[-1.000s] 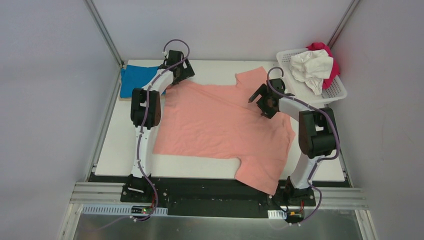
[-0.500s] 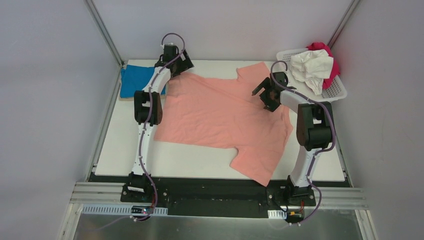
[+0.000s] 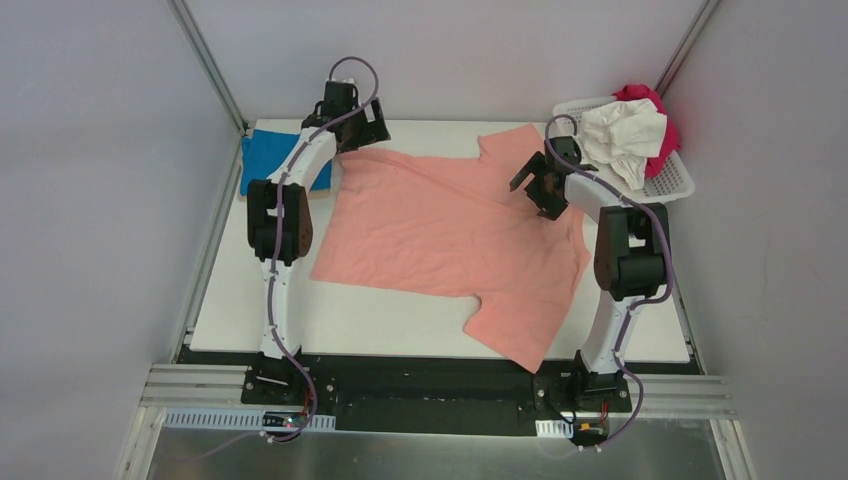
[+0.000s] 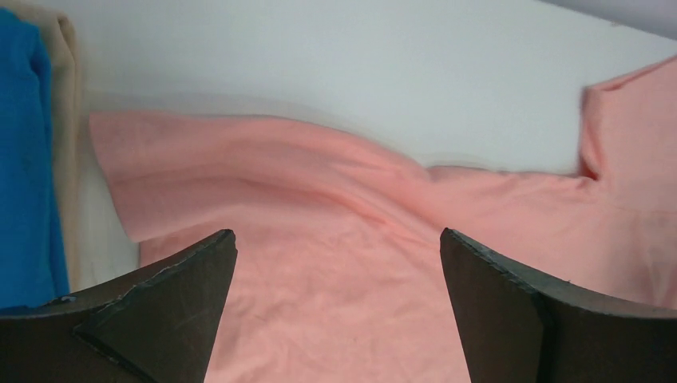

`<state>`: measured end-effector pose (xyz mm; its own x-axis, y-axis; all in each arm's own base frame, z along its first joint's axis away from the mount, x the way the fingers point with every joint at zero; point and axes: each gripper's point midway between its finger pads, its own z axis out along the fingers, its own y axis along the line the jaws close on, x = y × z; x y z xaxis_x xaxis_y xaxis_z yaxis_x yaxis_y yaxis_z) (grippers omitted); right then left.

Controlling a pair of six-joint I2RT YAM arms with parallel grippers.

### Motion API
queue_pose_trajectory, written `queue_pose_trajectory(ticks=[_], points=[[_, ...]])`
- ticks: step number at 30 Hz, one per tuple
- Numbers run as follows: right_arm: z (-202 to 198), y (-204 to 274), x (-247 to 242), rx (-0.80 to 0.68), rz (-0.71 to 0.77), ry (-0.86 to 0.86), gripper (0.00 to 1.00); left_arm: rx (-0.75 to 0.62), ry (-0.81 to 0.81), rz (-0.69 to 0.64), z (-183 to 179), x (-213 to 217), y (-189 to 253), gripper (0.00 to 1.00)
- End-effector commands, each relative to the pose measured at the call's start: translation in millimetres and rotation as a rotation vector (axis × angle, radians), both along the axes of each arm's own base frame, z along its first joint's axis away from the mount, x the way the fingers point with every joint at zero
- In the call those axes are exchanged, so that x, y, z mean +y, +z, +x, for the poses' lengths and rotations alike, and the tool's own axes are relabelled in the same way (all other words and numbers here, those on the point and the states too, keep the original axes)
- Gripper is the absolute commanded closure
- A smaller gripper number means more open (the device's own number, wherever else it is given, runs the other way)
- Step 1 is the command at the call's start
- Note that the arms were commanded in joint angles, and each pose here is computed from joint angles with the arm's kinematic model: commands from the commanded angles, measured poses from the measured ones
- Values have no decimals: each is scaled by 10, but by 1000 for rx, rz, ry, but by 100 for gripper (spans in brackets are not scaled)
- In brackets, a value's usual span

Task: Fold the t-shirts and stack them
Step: Flatten out the tshirt

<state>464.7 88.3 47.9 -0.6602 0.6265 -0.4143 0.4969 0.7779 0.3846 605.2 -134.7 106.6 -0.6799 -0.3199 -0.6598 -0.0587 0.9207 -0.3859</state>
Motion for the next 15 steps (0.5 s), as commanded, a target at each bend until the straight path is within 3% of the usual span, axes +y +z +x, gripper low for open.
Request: queue_pose_trajectory(ticks=[1,4,8,15], points=[[33,726,59,-95,-81,67,0,-223,-30,93,-144,-25,1222,1],[-203,892,165,-108,-136,99,0,-195,-8,102,-403,39,1371,1],[-761,899,278,-78,-117,74,0,-99,51,86,-1057,172,1237,1],[-1730,453,404,34,-52,124,1,150,141,-13,-2358,274,175,1]])
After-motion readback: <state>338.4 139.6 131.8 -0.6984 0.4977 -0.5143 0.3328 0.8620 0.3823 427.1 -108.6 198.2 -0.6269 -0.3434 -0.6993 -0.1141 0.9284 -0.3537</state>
